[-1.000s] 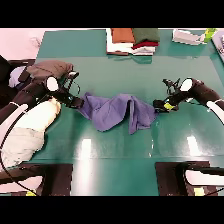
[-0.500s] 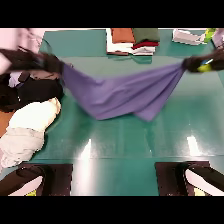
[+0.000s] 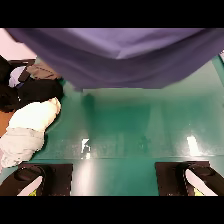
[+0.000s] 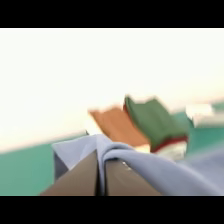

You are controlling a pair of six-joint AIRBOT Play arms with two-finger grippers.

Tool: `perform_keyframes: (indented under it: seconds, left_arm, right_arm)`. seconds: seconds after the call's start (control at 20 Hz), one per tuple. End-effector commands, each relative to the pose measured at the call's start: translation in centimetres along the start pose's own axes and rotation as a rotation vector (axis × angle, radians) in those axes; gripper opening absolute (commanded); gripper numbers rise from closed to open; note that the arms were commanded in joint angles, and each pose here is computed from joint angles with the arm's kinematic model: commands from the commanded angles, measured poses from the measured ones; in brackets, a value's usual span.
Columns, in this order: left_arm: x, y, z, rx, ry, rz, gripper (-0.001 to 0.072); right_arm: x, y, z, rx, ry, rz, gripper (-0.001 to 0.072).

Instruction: Fold the shirts.

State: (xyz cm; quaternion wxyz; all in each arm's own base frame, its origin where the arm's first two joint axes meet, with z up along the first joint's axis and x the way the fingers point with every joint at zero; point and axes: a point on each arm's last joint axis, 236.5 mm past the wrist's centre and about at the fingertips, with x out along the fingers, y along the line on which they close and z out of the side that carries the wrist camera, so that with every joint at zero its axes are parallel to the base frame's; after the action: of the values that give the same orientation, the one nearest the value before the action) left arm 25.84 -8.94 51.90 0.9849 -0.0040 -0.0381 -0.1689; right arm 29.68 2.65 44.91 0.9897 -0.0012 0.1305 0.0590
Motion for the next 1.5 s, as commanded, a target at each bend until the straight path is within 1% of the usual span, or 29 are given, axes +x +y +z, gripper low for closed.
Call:
perform_keyframes:
  seconds: [0.0, 0.1, 0.2, 0.3, 0.4, 0.55, 0.7, 0.75, 0.8, 0.85, 0.9, 1.1, 1.2, 1.35, 1.4, 1.45]
  left_arm:
    - [-1.5, 0.1, 2.4, 0.026, -0.060, 0.007, 0.0024]
    - [1.8, 0.5, -1.3, 0.030, 0.073, 0.016, 0.0024]
    - [6.6, 2.4, -8.9, 0.065, 0.322, 0.076, 0.0024]
    - [11.4, 3.6, -18.7, 0.066, 0.595, 0.105, 0.0025]
    - [15.9, 3.6, -29.1, 0.063, 0.806, 0.087, 0.0026]
    - [20.6, 3.6, -42.4, 0.065, 0.988, 0.069, 0.0026]
    - [21.2, 3.6, -50.5, 0.037, 1.137, 0.075, 0.0027]
    - [20.8, 3.6, -51.8, 0.028, 1.175, 0.080, 0.0028]
    - [20.5, 3.6, -52.2, 0.031, 1.193, 0.077, 0.0107]
    - [20.4, 3.6, -51.9, 0.033, 1.199, 0.078, 0.0384]
    - [20.1, 3.8, -51.3, 0.034, 1.207, 0.083, 0.0420]
    - [15.5, 5.6, -47.3, -0.052, 1.276, 0.122, 0.0416]
    - [11.6, 5.7, -47.2, -0.095, 1.319, 0.134, 0.0416]
    - [5.3, 3.9, -49.6, -0.171, 1.386, 0.151, 0.0416]
    - [3.4, 2.9, -50.6, -0.204, 1.401, 0.137, 0.0416]
    - [1.6, 1.8, -51.5, -0.244, 1.413, 0.118, 0.0416]
  right_arm:
    - [-0.7, -0.7, 2.2, -0.025, -0.013, -0.033, 0.0016]
    - [2.2, -1.0, 1.3, -0.019, 0.051, -0.026, 0.0016]
    - [7.1, -1.4, -2.4, 0.000, 0.189, -0.014, 0.0017]
    - [12.7, -2.0, -8.8, 0.029, 0.389, -0.004, 0.0017]
    - [17.8, -1.9, -15.9, 0.109, 0.584, 0.054, 0.0018]
    - [23.7, -3.2, -25.3, 0.170, 0.780, 0.045, 0.0019]
    - [27.0, -3.1, -31.1, 0.197, 0.879, 0.050, 0.0020]
    - [27.8, -2.9, -32.2, 0.199, 0.892, 0.053, 0.0021]
    - [28.2, -2.7, -32.6, 0.198, 0.900, 0.058, 0.0126]
    - [28.5, -2.7, -32.6, 0.195, 0.904, 0.060, 0.0358]
    - [28.6, -2.7, -32.0, 0.191, 0.903, 0.062, 0.0373]
    - [24.5, -3.7, -29.8, 0.157, 0.921, 0.060, 0.0373]
    - [20.8, -5.1, -31.3, 0.200, 0.961, 0.027, 0.0372]
    - [14.5, -6.7, -36.8, 0.300, 1.079, -0.032, 0.0373]
    - [12.3, -7.0, -39.3, 0.345, 1.133, -0.051, 0.0404]
    - [10.3, -7.0, -41.5, 0.385, 1.184, -0.064, 0.0510]
